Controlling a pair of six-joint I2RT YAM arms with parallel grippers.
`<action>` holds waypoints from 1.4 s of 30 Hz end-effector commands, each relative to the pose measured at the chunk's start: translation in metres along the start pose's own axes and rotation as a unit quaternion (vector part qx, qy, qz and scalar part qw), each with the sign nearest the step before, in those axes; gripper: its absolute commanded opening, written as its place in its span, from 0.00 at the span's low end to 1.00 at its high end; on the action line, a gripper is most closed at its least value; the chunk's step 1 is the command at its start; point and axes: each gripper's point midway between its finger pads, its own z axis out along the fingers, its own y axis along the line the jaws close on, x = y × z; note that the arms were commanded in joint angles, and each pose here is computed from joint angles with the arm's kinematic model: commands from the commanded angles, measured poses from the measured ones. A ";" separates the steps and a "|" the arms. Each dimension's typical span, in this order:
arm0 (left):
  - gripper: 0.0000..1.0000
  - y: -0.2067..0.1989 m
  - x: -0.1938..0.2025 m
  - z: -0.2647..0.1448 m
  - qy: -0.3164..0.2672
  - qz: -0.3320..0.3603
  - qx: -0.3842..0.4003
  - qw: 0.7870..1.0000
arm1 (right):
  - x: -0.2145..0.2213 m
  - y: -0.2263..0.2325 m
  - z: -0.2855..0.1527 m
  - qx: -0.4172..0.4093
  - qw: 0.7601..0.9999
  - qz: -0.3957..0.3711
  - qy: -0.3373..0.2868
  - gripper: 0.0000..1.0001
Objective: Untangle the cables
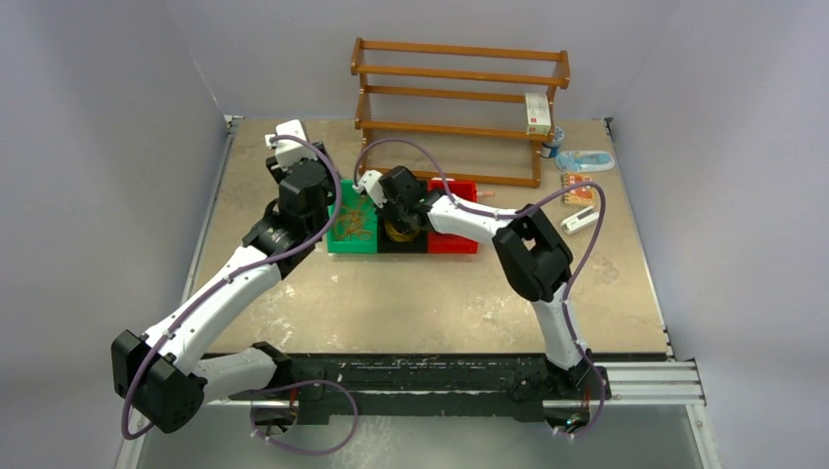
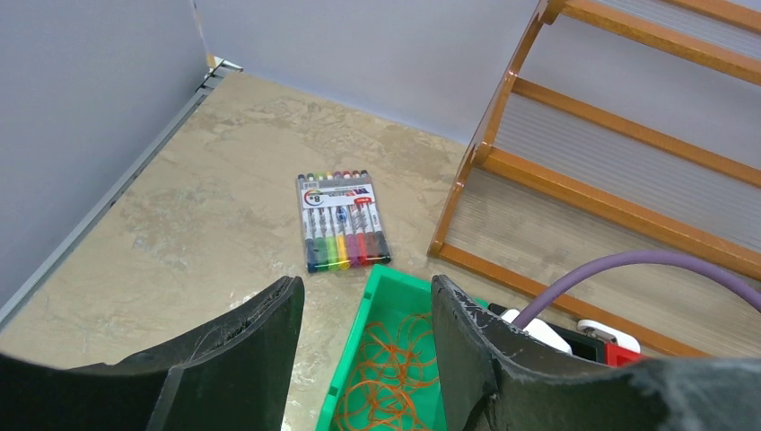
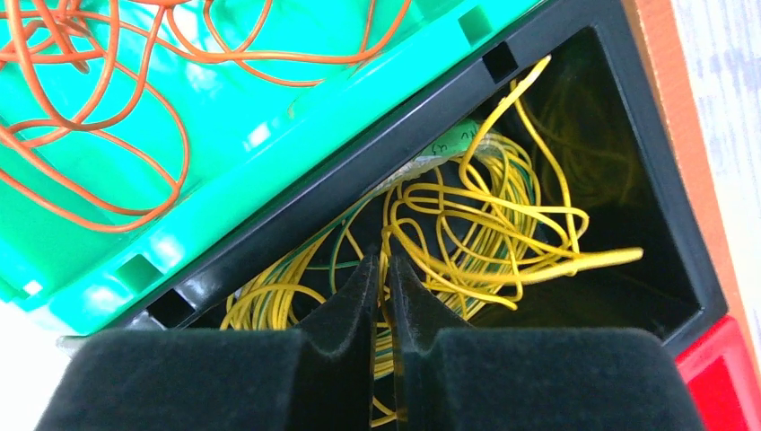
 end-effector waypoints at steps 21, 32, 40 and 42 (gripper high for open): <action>0.54 -0.004 -0.015 -0.003 -0.021 -0.024 0.019 0.999 | -0.061 -0.041 -0.110 0.039 0.987 0.053 -0.146 0.52; 0.54 -0.030 -0.005 0.003 0.007 -0.021 0.066 0.998 | -0.095 -0.093 -0.171 -0.021 0.925 0.222 -0.309 0.45; 0.54 -0.036 0.000 0.004 0.014 -0.013 0.077 0.997 | -0.114 -0.084 -0.124 -0.072 0.927 0.214 -0.298 0.26; 0.54 -0.036 0.000 0.004 0.015 -0.013 0.076 0.997 | -0.119 -0.086 -0.115 -0.070 0.928 0.209 -0.301 0.26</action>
